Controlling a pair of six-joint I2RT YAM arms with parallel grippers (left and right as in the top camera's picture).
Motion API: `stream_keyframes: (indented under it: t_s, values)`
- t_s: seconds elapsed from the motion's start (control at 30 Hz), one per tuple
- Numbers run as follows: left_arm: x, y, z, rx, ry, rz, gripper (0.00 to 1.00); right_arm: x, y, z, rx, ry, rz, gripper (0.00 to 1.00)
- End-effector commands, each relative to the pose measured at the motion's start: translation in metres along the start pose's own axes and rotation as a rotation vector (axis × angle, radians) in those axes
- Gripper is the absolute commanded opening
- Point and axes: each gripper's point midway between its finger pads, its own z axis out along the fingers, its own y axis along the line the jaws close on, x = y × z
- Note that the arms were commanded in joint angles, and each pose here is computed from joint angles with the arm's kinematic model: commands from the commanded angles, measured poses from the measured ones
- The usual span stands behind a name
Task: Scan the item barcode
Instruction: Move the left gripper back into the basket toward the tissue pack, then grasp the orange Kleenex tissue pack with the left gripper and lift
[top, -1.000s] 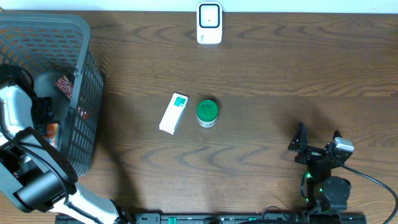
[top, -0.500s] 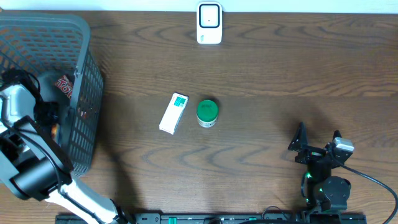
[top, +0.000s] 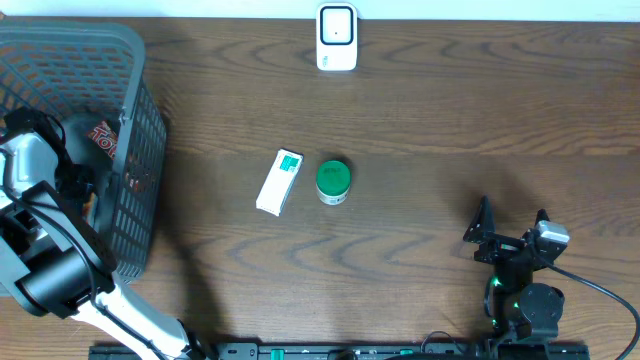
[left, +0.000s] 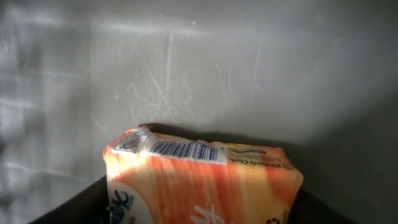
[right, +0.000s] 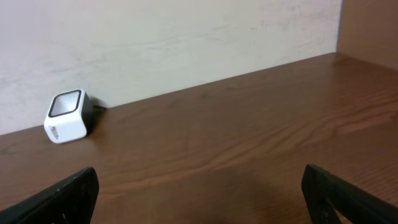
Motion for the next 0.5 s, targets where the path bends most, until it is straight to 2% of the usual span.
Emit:
stream_keyframes:
  t_s: [0.0,0.13,0.23,0.47]
  values:
    - [0.017,0.015,0.028,-0.091,0.061,0.057,0.55,0.001,0.0,0.0,0.003,0.004,-0.014,0.99]
    - [0.013,0.014,0.018,-0.07,0.049,0.065,0.54,0.001,0.0,0.0,0.003,0.004,-0.014,0.99]
    - [0.004,0.007,-0.006,0.001,0.024,0.082,0.54,0.001,0.0,0.0,0.003,0.004,-0.014,0.99]
    - [-0.014,-0.004,-0.119,0.324,-0.078,0.064,0.55,0.001,0.0,0.0,0.003,0.004,-0.014,0.99]
